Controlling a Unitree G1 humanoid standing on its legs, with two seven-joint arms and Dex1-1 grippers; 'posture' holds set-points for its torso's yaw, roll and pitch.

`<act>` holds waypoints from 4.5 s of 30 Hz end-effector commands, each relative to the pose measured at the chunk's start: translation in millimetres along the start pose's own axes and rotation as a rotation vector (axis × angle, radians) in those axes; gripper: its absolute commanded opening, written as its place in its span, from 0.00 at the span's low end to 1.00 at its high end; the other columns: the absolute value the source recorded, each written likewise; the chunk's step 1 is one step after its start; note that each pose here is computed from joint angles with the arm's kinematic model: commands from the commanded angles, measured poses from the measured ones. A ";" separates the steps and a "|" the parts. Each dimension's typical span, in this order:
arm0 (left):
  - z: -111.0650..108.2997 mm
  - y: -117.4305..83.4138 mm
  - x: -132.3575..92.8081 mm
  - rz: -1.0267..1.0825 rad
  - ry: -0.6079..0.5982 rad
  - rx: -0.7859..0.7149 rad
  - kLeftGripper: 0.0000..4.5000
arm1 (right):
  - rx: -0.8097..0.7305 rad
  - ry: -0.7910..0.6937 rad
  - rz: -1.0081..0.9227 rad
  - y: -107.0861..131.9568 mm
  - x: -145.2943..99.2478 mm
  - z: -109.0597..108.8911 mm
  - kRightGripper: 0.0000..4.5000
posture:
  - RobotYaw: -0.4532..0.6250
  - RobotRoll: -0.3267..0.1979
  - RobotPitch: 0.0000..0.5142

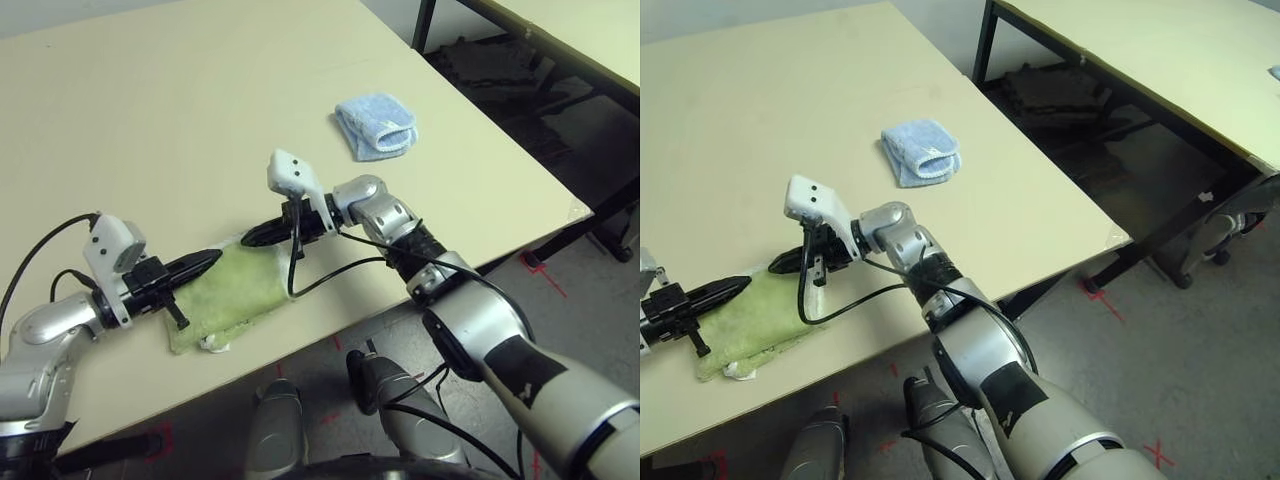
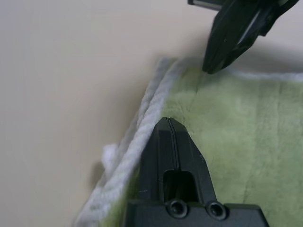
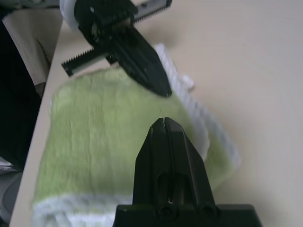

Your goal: Fold the towel and set it aside.

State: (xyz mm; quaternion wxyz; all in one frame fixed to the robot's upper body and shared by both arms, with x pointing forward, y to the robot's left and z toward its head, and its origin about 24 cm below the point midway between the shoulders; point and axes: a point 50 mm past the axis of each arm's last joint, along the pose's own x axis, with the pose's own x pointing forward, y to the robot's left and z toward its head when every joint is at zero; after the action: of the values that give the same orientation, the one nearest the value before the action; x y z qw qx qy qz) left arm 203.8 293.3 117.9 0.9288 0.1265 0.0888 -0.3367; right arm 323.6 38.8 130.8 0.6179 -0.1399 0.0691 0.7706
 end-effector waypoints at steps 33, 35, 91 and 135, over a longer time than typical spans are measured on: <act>-0.6 -15.2 -121.6 0.192 0.130 -0.032 0.81 | -0.065 -0.132 -0.116 -15.2 -113.6 -12.8 0.88 | 0.40 0.62 0.37; -3.8 -17.1 -124.3 0.188 0.150 -0.025 0.94 | -0.074 -0.133 -0.119 -12.6 -118.4 -18.8 1.00 | 0.40 0.62 0.37; -34.5 -10.7 -147.5 0.094 -0.064 -1.415 1.00 | -0.161 -0.029 -0.095 -3.8 -141.7 -32.2 1.00 | 0.35 0.62 0.34; -33.3 17.6 -33.2 -0.260 0.096 -1.392 1.00 | -0.258 -0.045 -0.043 14.8 -163.9 -27.1 1.00 | 0.27 0.62 0.41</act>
State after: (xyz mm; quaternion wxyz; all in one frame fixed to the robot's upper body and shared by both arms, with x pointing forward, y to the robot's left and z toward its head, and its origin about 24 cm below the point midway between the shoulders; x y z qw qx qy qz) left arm 187.4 338.2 101.4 0.7379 -0.5042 0.3270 -0.3072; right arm 347.2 -126.4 157.1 0.6192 -0.2042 -0.0508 0.7565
